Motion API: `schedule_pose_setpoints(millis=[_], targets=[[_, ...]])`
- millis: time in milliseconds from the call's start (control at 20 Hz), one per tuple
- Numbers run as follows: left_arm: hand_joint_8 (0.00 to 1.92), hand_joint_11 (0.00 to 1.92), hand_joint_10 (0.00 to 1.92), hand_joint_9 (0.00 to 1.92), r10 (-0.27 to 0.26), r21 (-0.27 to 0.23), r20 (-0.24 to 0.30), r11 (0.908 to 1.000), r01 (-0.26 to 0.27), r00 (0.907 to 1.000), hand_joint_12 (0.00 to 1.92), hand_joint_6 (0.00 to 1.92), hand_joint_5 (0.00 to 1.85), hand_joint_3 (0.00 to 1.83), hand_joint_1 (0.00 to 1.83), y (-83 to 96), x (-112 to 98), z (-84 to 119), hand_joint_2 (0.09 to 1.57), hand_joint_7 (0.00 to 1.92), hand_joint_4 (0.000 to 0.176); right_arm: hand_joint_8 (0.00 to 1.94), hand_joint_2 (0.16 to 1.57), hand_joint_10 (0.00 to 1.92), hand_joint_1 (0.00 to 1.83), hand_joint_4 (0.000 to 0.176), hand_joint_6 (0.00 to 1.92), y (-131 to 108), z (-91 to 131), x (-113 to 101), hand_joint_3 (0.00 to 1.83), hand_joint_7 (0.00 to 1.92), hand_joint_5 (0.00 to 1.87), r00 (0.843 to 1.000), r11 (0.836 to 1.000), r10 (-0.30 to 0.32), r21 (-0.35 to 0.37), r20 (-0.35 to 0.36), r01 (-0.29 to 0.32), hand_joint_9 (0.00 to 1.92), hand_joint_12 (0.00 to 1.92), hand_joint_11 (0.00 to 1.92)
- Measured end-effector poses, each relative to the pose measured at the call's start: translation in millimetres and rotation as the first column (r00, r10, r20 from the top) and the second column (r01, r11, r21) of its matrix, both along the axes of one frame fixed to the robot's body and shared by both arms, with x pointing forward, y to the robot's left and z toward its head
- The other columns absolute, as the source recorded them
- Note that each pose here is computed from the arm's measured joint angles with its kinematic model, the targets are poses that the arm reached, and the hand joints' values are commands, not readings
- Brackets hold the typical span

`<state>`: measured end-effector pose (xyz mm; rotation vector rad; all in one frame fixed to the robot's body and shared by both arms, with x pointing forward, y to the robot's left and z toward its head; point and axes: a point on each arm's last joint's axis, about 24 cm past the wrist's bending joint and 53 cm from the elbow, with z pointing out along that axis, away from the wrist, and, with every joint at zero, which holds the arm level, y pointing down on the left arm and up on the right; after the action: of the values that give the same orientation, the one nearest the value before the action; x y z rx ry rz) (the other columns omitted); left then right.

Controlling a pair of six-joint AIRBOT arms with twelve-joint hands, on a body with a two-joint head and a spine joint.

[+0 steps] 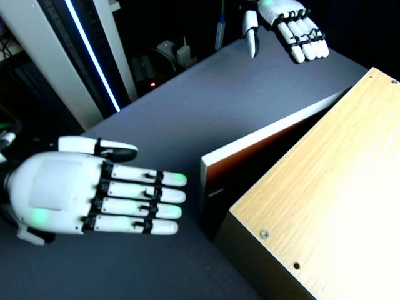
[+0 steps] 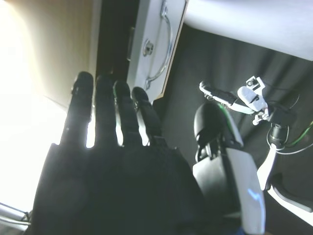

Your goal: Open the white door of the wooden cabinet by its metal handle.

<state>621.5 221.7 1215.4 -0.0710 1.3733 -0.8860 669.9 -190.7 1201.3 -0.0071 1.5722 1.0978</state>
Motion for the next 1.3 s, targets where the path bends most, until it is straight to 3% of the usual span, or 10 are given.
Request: schedule_pose_setpoints(millis=[550,650,1050,1200,1300], targets=[[0.0,0.0,0.0,0.03,-0.001,-0.004,-0.005,1.0,0.001,1.0,0.21,0.0,0.04,0.0,0.0,0.7,0,-1,1.42,0.03,0.0,0.0,1.31,0.0,0.0,0.0,0.0,18,23,20,0.0,0.0,0.0,0.998,0.999,0.012,-0.031,0.061,-0.01,0.0,0.0,0.0],[0.0,0.0,0.0,0.01,-0.003,-0.007,-0.008,1.0,0.003,1.0,0.11,0.0,0.03,0.0,0.0,0.6,0,-1,1.42,0.01,0.0,0.0,1.32,0.0,0.0,0.0,0.0,17,25,21,0.0,0.0,0.0,0.998,0.999,0.01,-0.035,0.065,-0.008,0.0,0.0,0.0],[0.0,0.0,0.0,0.02,-0.002,-0.016,-0.028,0.9999,0.001,0.9996,0.18,0.0,0.03,0.0,0.0,4.3,-2,-7,1.42,0.01,0.0,0.0,1.31,0.0,0.0,0.0,0.0,19,29,10,0.0,0.0,0.0,0.997,0.999,0.03,-0.045,0.073,-0.027,0.0,0.0,0.0],[0.0,0.0,0.01,0.04,-0.003,-0.011,-0.032,0.9999,0.002,0.9995,0.25,0.0,0.03,0.0,0.0,4.4,-2,-9,1.42,0.02,0.0,0.0,1.44,0.0,0.0,0.0,0.0,19,29,10,0.02,0.0,0.0,0.997,0.999,0.029,-0.046,0.071,-0.026,0.0,0.0,0.0],[0.0,0.0,0.0,0.02,-0.002,-0.011,-0.033,0.9999,0.002,0.9994,0.22,0.0,0.03,0.0,0.0,4.5,-2,-9,1.43,0.02,0.0,0.0,1.4,0.0,0.0,0.0,0.0,24,29,5,0.0,0.0,0.0,0.996,0.998,0.047,-0.044,0.073,-0.044,0.0,0.0,0.0]])
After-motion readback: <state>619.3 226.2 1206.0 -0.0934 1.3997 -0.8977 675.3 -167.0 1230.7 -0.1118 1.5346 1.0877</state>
